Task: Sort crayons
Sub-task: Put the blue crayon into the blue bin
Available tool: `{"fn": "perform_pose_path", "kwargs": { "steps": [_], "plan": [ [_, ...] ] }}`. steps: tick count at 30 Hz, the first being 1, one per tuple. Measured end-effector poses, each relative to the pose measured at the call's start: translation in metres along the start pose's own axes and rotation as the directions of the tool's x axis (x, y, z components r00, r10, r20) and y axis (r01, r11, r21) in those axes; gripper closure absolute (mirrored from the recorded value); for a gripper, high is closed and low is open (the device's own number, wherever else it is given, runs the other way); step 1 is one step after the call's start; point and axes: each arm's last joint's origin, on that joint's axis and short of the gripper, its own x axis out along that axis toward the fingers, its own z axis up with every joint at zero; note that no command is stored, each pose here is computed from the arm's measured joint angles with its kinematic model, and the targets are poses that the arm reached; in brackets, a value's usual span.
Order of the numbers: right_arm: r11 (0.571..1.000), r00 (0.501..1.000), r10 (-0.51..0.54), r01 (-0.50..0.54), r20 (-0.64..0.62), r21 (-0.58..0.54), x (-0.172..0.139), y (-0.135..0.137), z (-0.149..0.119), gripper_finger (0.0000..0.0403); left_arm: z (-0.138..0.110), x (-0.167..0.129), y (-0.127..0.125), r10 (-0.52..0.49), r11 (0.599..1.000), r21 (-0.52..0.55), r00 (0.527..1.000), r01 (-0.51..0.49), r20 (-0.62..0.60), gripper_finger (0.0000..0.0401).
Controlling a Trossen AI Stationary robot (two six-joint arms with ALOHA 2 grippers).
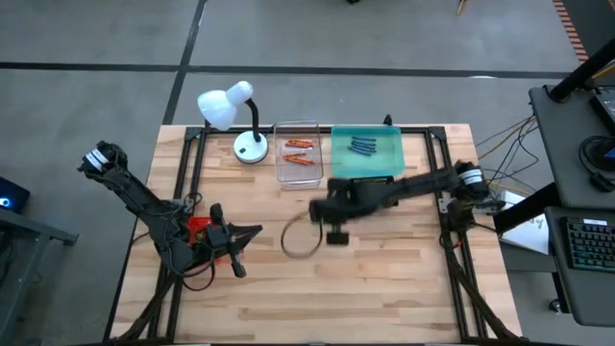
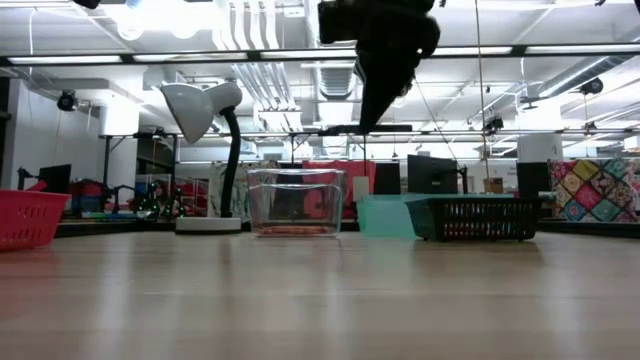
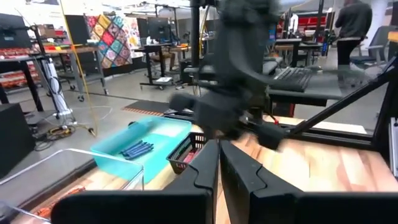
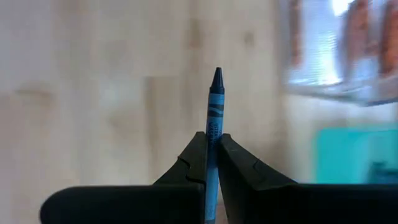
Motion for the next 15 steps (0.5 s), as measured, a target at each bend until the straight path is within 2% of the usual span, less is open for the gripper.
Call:
{"fn": "perform_pose_path", "kwargs": {
  "steps": [4, 9, 15],
  "plan": [
    [0.998, 0.999, -0.044, 0.045, 0.011, -0.049, -0.007, -0.055, -0.004, 0.0390, 0.002, 0.000, -0.001, -0.002, 1.000, -0.020, 1.000, 0.002, 0.002, 0.0401],
    [0.995, 0.995, -0.100, 0.100, 0.009, -0.027, -0.013, -0.121, -0.015, 0.0392, 0.003, 0.000, -0.001, 0.000, 1.000, -0.030, 1.000, 0.001, 0.004, 0.0401],
    [0.999, 1.000, -0.010, 0.009, 0.018, 0.041, -0.004, -0.187, -0.039, 0.0395, 0.003, 0.000, -0.001, 0.000, 0.999, -0.047, 1.000, 0.000, 0.004, 0.0401]
  ]
}}
